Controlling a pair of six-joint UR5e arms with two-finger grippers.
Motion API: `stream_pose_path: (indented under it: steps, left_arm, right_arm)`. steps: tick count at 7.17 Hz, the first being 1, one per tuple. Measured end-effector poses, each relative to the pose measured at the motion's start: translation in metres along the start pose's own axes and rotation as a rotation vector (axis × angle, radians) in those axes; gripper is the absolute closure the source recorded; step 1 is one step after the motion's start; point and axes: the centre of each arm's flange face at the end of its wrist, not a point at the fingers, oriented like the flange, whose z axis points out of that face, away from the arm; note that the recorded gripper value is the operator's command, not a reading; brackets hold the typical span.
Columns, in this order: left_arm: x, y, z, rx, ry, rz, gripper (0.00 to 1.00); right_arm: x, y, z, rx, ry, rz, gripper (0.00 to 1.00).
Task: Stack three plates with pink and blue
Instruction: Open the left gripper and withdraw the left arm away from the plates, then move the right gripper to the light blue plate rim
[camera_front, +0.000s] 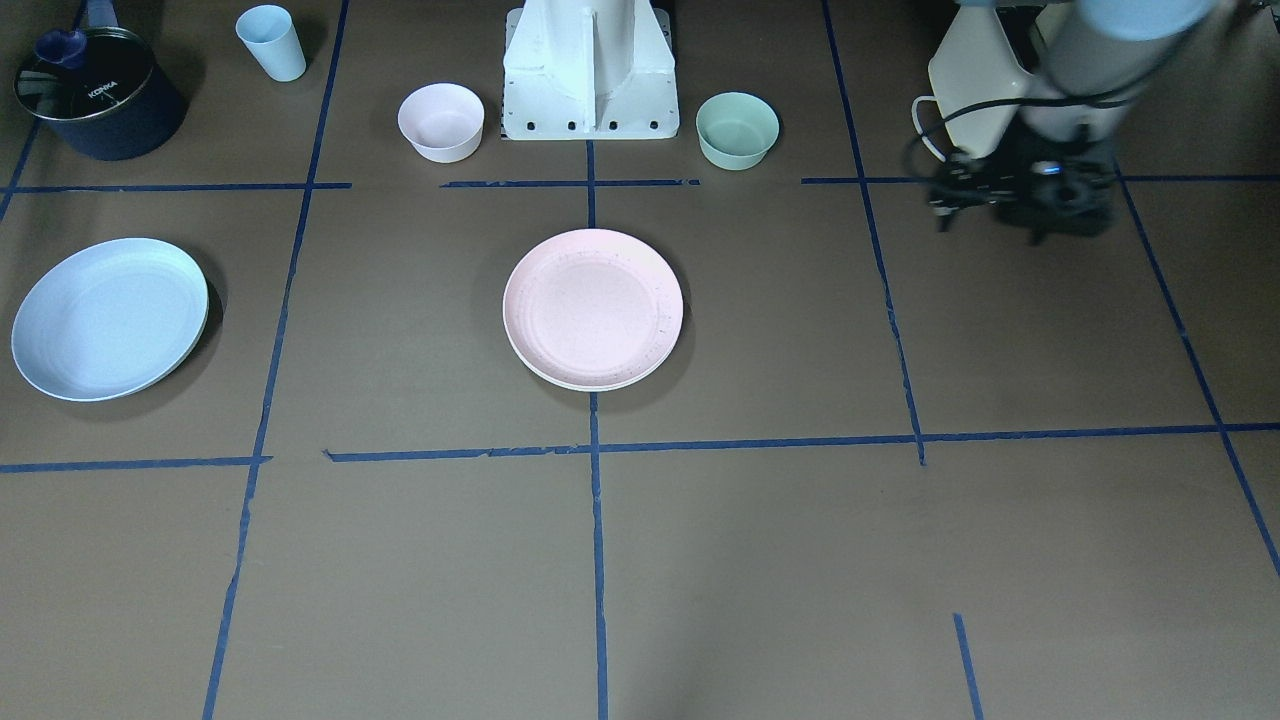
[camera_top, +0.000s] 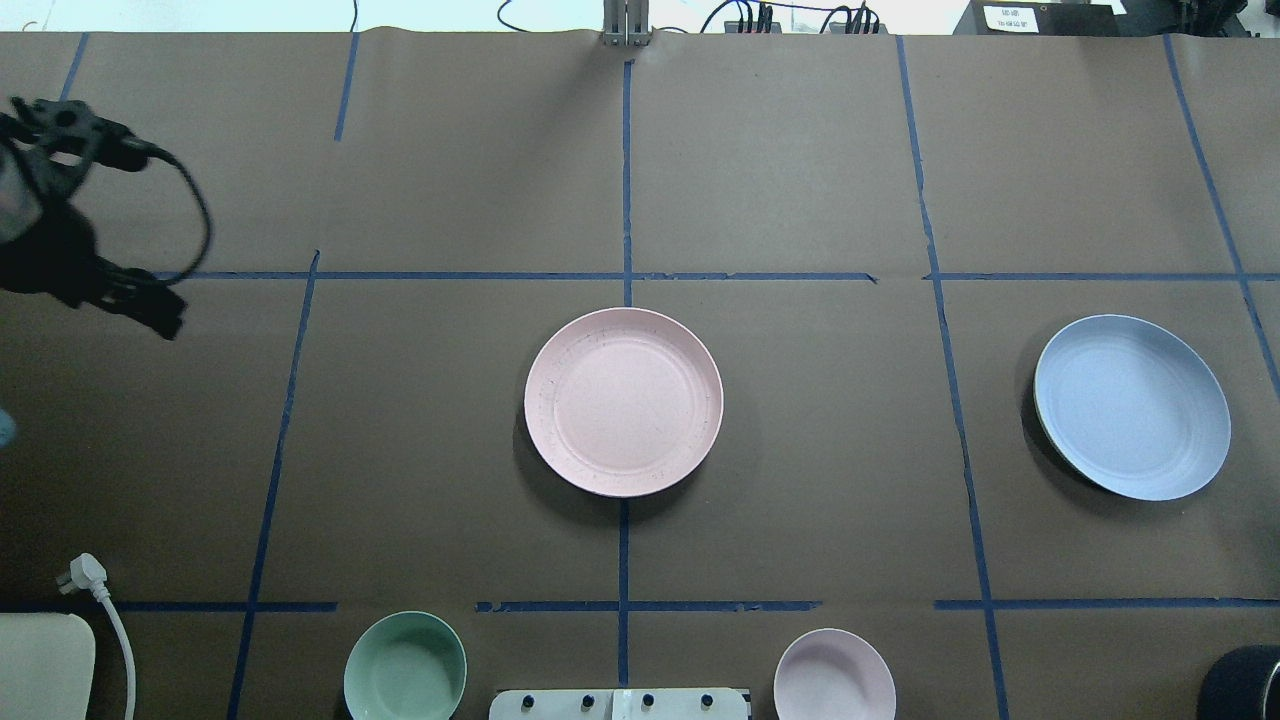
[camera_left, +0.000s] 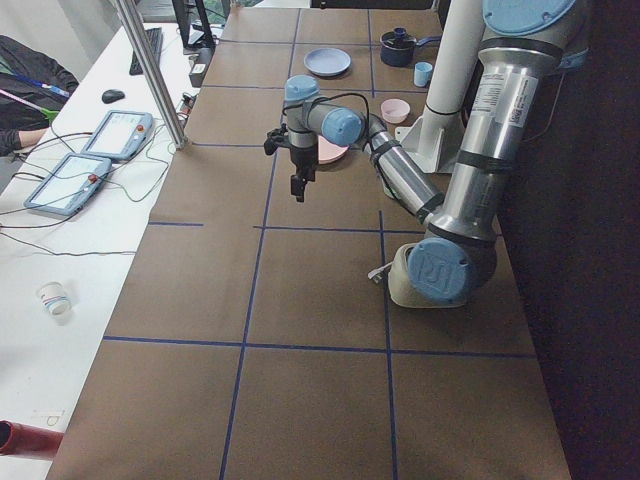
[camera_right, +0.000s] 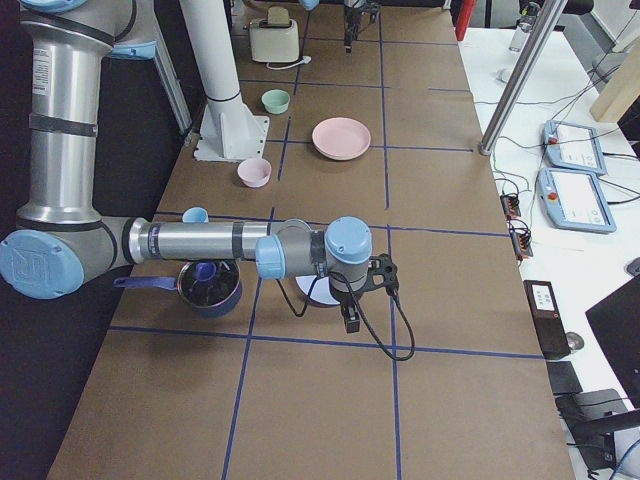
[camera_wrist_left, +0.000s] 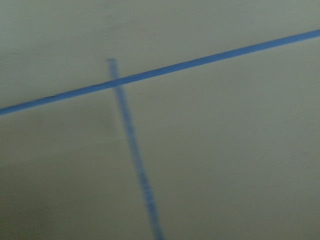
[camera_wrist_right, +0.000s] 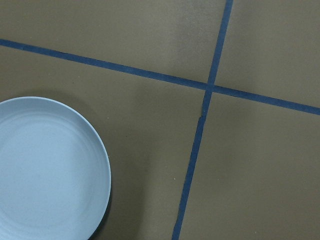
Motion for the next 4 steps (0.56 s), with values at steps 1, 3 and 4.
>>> stream_pose_path:
  steps: [1,3,4]
  left_arm:
    - [-0.071,0.024,-0.007,-0.017,0.007,0.012,0.00]
    - [-0.205,0.075,-0.003,-0.041,0.042,-0.010,0.00]
    - [-0.268,0.105,0.010,-0.046,0.075,-0.032,0.00]
  right_arm:
    - [0.000,0.000,0.000,0.000,0.000,0.000,0.00]
    - [0.000,0.000,0.000,0.000,0.000,0.001,0.00]
    - [0.000,0.000,0.000,0.000,0.000,0.001,0.00]
